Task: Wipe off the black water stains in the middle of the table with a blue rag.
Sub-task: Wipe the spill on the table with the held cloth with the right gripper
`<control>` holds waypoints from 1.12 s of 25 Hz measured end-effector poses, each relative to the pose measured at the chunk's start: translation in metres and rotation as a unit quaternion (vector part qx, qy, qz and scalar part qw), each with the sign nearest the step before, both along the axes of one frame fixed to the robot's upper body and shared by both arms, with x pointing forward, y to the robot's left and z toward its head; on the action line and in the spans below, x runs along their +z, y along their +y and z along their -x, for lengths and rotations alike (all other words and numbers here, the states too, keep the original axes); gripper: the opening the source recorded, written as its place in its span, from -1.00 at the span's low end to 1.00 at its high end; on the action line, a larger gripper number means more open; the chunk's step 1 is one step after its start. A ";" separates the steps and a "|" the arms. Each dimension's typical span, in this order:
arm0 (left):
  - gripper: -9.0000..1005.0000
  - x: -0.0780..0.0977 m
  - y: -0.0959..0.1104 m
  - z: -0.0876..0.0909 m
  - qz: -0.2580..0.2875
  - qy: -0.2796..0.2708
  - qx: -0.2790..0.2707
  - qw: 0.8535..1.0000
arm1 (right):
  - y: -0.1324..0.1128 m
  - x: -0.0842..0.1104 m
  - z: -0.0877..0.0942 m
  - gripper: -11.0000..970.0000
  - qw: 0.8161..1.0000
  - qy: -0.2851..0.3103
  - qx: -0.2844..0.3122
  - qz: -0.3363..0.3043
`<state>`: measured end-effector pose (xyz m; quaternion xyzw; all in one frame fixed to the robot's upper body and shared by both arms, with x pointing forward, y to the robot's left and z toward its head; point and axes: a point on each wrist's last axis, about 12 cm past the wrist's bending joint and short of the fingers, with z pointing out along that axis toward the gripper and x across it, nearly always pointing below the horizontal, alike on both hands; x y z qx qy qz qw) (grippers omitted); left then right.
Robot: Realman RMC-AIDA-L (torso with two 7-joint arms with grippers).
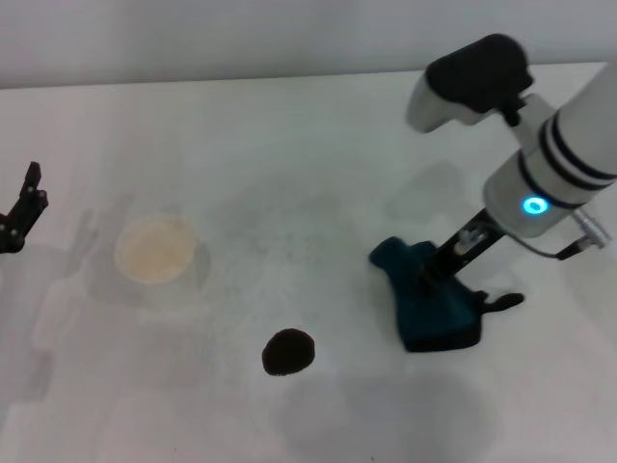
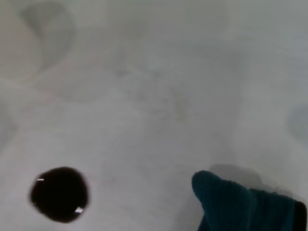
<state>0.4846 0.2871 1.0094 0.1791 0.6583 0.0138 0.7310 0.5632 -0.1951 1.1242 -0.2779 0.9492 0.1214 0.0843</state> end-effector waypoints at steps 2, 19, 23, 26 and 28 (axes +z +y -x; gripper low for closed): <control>0.75 0.000 0.000 0.000 0.002 0.000 0.000 1.000 | 0.011 -0.002 0.002 -0.80 1.000 0.001 0.020 -0.005; 0.76 0.001 0.001 -0.006 -0.001 0.003 0.003 1.000 | 0.078 -0.020 0.025 -0.80 0.994 0.008 0.092 -0.058; 0.76 0.003 0.000 -0.009 -0.001 0.000 0.000 1.000 | 0.090 -0.019 0.030 -0.80 0.992 0.010 0.100 -0.072; 0.76 0.004 -0.002 -0.012 -0.001 -0.003 -0.003 1.000 | 0.098 -0.023 0.035 -0.80 0.991 0.010 0.103 -0.080; 0.76 0.005 -0.004 -0.014 -0.002 -0.005 -0.006 1.000 | 0.103 -0.026 0.037 -0.80 0.991 0.008 0.103 -0.090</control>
